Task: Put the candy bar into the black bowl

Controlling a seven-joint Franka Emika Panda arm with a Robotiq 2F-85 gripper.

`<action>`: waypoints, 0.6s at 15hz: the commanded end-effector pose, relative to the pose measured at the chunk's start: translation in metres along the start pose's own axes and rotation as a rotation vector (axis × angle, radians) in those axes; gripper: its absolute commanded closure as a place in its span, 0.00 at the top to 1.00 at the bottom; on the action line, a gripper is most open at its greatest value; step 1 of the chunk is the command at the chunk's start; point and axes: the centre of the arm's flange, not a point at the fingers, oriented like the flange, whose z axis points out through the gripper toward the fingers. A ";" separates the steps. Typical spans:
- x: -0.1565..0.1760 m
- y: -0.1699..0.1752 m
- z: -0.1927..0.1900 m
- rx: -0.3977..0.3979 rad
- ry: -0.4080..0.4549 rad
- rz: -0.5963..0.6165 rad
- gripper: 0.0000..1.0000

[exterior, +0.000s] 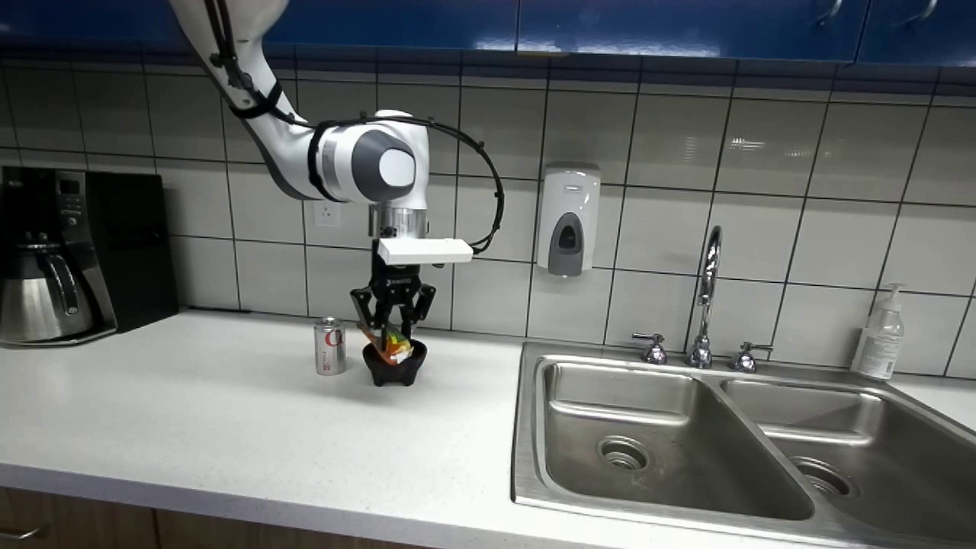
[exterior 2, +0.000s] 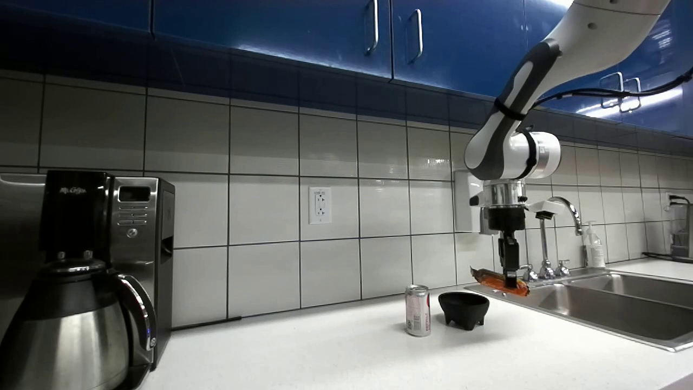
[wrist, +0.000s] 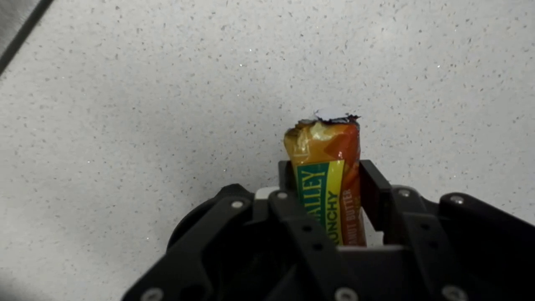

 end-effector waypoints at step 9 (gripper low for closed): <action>0.037 0.045 0.008 0.058 0.061 0.216 0.16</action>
